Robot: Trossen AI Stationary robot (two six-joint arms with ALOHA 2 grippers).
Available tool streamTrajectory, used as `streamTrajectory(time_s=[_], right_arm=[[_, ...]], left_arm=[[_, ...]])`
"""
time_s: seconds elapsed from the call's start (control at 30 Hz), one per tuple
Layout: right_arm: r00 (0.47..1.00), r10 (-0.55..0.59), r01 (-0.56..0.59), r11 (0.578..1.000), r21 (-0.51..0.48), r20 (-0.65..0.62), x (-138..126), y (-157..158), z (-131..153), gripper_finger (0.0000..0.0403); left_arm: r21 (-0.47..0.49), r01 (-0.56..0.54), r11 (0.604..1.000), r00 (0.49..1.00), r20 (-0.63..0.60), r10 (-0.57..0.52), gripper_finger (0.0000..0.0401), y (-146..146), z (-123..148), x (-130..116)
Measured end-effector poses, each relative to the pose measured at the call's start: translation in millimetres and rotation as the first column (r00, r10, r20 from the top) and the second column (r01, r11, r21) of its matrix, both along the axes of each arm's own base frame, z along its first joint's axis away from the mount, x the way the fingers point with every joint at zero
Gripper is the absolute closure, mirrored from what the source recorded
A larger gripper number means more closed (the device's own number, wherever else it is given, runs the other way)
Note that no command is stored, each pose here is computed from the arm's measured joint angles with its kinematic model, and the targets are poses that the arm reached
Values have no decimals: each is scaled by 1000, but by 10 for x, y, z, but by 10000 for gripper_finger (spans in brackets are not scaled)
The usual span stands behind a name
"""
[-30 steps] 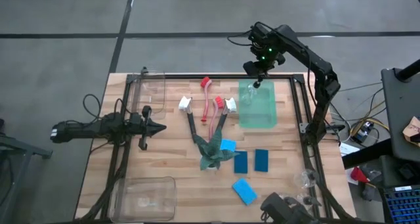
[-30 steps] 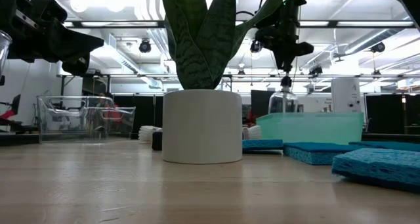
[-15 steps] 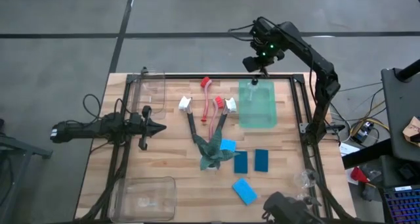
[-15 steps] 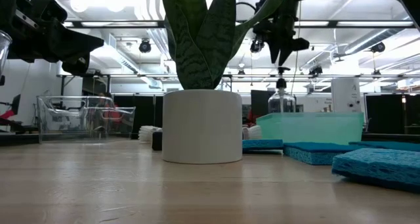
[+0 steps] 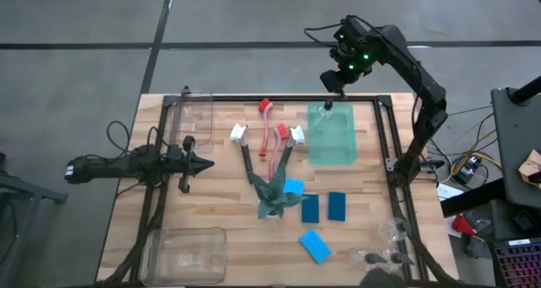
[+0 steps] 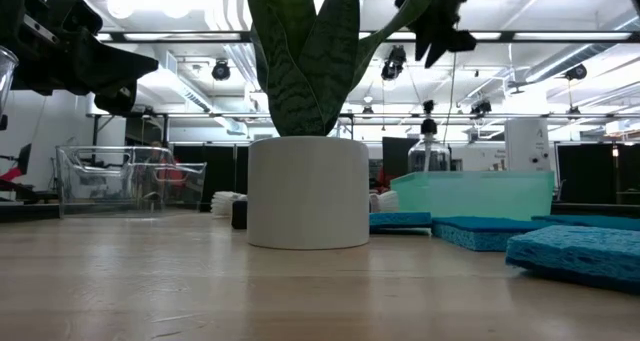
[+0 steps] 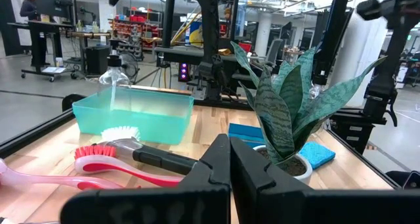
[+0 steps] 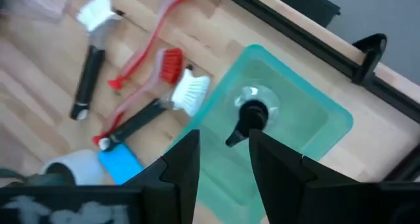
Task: Pick & Place Kitchen Sink Supplies
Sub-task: Put the soap dispenser into the green bin
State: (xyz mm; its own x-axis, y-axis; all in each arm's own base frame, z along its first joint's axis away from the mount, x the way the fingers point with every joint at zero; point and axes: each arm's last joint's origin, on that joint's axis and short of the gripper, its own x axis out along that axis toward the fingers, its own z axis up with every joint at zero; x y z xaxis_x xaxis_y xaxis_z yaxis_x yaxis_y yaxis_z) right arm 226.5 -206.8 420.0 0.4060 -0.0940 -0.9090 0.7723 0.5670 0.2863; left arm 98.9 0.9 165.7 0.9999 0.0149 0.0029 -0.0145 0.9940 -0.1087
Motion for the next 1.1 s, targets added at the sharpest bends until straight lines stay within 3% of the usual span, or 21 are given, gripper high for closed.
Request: streamTrajectory(time_s=[0.27,0.47,0.67,0.97,1.1], right_arm=[[978,173,-166,984,-66,115,-72,645,346,276],[918,356,-344,934,-97,173,-145,1295,509,284],[840,513,-515,856,-39,174,-138,1966,474,294],[822,561,-569,813,121,92,-45,2843,237,298],[806,580,-592,797,122,121,-91,3249,168,291]], left_arm=[[0,0,1000,1000,0,0,401,0,0,0],[0,0,1000,1000,0,0,401,0,0,0],[0,0,1000,1000,0,0,401,0,0,0],[0,0,1000,1000,0,0,401,0,0,0],[0,0,1000,1000,0,0,401,0,0,0]])
